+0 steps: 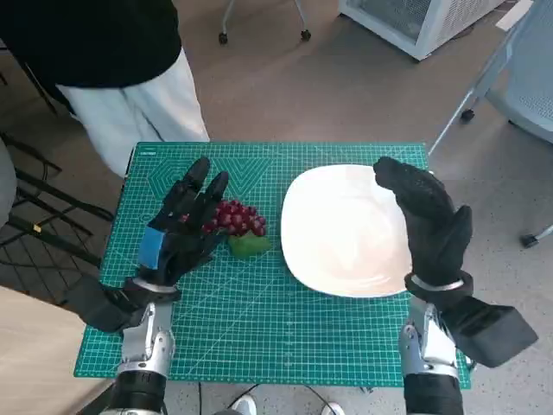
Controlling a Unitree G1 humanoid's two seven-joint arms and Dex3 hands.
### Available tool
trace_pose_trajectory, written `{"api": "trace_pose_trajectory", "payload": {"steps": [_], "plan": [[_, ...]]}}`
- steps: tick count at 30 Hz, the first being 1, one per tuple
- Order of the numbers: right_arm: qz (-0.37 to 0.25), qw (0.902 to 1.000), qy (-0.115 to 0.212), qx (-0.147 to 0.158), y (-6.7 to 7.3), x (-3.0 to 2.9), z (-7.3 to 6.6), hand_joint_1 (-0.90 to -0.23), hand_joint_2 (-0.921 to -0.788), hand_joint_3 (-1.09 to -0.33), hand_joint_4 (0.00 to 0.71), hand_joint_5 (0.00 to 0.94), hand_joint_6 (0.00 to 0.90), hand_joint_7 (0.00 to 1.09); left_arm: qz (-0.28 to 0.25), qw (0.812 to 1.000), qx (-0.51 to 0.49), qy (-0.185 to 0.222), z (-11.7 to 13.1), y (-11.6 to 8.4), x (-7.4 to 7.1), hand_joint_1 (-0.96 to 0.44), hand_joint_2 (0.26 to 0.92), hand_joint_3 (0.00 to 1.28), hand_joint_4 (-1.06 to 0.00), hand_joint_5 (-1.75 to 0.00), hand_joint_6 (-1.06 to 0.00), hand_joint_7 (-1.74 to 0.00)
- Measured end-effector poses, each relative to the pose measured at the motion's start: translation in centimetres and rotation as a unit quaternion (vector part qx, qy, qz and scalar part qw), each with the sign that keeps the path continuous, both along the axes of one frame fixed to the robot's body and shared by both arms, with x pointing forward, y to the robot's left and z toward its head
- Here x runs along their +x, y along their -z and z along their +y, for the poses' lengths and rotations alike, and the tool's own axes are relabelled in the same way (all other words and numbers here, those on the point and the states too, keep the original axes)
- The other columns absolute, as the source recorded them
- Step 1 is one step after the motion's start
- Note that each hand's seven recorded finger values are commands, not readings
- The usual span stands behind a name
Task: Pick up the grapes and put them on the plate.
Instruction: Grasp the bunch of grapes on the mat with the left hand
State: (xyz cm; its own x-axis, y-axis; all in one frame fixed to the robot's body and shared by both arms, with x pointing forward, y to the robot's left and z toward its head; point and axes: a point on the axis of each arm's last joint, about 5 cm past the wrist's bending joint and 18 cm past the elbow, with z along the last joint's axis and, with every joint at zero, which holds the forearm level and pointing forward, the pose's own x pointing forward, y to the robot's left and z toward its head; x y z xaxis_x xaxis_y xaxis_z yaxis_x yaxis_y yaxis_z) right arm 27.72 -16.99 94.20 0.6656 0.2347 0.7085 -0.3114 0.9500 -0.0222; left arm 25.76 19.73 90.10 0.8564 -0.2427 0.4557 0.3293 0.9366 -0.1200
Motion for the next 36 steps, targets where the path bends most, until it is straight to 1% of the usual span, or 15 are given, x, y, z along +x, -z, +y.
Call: {"api": "trace_pose_trajectory", "payload": {"steps": [7,15,19,23,27,30,33,36], "plan": [[0.0,1.0,-0.001,-0.001,0.0,0.0,0.0,-0.692,-0.921,-0.716,0.435,0.0,0.019,0.51,0.0,1.0,0.0,0.0,0.0,0.0,0.0,-0.37,0.921,0.26,-0.28,0.0,-0.31,0.0],[0.0,1.0,-0.002,-0.002,0.0,0.0,0.0,-0.679,-0.921,-0.718,0.436,0.0,0.011,0.51,-0.005,1.0,0.013,-0.002,0.1,-0.3,0.0,-0.39,0.921,0.23,-0.27,0.0,-0.3,0.0],[-0.001,1.0,-0.003,-0.002,0.0,0.0,0.0,-0.674,-0.921,-0.719,0.436,0.0,0.003,0.51,-0.015,0.999,0.046,-0.015,0.5,-0.9,0.0,-0.43,0.909,0.15,-0.22,0.0,-0.26,0.0],[-0.002,1.0,-0.003,-0.003,-0.1,0.0,0.0,-0.671,-0.921,-0.719,0.437,0.001,0.0,0.5,-0.032,0.991,0.126,-0.043,1.2,-1.9,0.0,-0.52,0.906,0.06,-0.11,0.0,-0.17,0.0],[-0.004,1.0,-0.002,-0.003,-0.1,0.0,0.0,-0.671,-0.921,-0.719,0.436,0.001,-0.001,0.5,-0.046,0.971,0.225,-0.072,2.1,-3.2,0.0,-0.6,0.882,0.02,-0.03,0.0,-0.08,0.0],[-0.004,1.0,-0.002,-0.003,-0.2,0.0,-0.1,-0.671,-0.921,-0.719,0.436,0.001,-0.001,0.49,-0.054,0.948,0.299,-0.091,2.5,-4.4,0.0,-0.63,0.847,0.01,-0.01,0.0,-0.04,0.0],[-0.005,1.0,-0.002,-0.003,-0.2,0.0,-0.1,-0.672,-0.921,-0.718,0.437,0.001,-0.001,0.49,-0.057,0.919,0.374,-0.107,2.7,-5.5,0.0,-0.62,0.803,0.0,0.0,0.0,-0.02,0.0],[-0.005,1.0,-0.002,-0.003,-0.2,0.01,-0.1,-0.673,-0.921,-0.718,0.437,0.001,-0.001,0.48,-0.051,0.883,0.45,-0.12,2.7,-6.7,-0.1,-0.59,0.771,0.0,0.0,0.0,-0.02,0.0]]}}
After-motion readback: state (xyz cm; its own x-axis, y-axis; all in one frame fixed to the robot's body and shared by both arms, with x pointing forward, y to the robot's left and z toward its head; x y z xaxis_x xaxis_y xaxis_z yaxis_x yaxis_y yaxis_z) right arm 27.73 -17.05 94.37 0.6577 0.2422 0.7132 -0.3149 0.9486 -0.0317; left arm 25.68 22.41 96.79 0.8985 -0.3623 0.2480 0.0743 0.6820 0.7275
